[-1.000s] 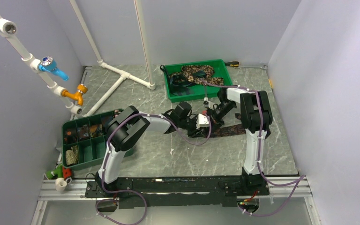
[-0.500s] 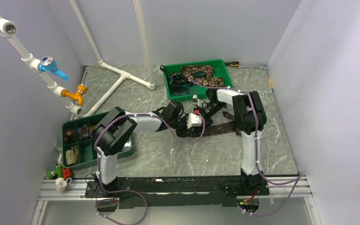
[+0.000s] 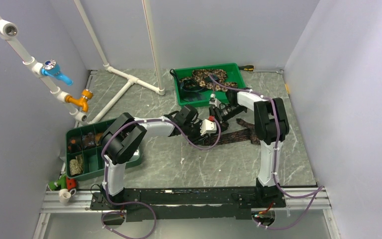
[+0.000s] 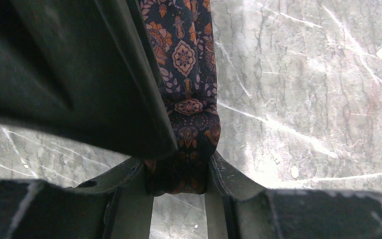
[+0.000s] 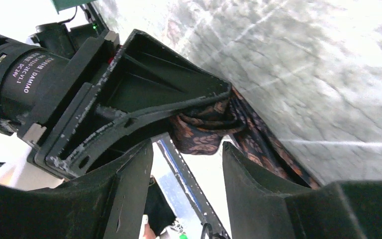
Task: Roll the ties
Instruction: Roll the tie at the center of the board.
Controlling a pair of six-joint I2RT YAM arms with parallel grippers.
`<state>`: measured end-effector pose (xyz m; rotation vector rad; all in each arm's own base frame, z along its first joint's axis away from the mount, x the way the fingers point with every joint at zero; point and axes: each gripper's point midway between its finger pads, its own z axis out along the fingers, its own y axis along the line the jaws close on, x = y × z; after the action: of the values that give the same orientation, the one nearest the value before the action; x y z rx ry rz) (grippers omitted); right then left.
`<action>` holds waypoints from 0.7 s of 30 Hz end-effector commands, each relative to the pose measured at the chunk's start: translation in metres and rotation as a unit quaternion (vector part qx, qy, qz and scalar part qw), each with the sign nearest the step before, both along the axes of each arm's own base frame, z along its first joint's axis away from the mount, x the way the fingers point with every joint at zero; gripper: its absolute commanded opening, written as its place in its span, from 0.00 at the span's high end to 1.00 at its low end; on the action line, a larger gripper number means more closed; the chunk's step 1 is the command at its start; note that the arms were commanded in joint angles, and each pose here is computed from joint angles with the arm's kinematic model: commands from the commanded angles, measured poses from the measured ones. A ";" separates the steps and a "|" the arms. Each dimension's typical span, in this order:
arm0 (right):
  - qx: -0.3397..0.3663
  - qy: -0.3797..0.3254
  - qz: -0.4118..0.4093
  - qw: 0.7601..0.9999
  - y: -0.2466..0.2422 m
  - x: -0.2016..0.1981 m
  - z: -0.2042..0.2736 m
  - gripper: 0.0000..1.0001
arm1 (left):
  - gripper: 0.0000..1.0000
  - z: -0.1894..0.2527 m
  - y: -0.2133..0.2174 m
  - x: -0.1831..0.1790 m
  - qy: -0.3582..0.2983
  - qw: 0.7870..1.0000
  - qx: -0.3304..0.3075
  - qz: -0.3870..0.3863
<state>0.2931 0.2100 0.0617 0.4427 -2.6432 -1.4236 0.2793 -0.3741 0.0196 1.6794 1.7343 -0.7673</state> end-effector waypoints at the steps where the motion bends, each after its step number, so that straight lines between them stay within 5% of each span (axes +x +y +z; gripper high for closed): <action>1: 0.024 -0.009 0.018 1.000 0.016 -0.002 0.011 0.45 | 1.00 -0.079 0.063 -0.037 0.076 0.984 0.157 0.019; 4: -0.011 -0.007 0.037 0.999 0.011 -0.010 -0.008 0.52 | 1.00 -0.078 0.062 -0.035 0.076 0.985 0.156 0.021; 10: -0.094 -0.021 0.047 0.994 -0.011 -0.010 -0.038 1.00 | 0.99 -0.075 0.060 -0.037 0.077 0.986 0.147 0.018; 16: -0.166 -0.044 0.049 0.984 -0.039 0.001 -0.065 1.00 | 0.49 -0.034 0.045 -0.020 0.060 0.997 0.045 0.028; 21: -0.215 -0.047 0.051 0.974 -0.058 0.001 -0.086 1.00 | 0.24 0.013 0.034 -0.003 -0.014 0.996 -0.081 0.026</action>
<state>0.2856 0.1900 0.0184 0.5136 -2.7330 -1.0884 0.2790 -0.3500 0.0235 1.5961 1.6990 -0.7953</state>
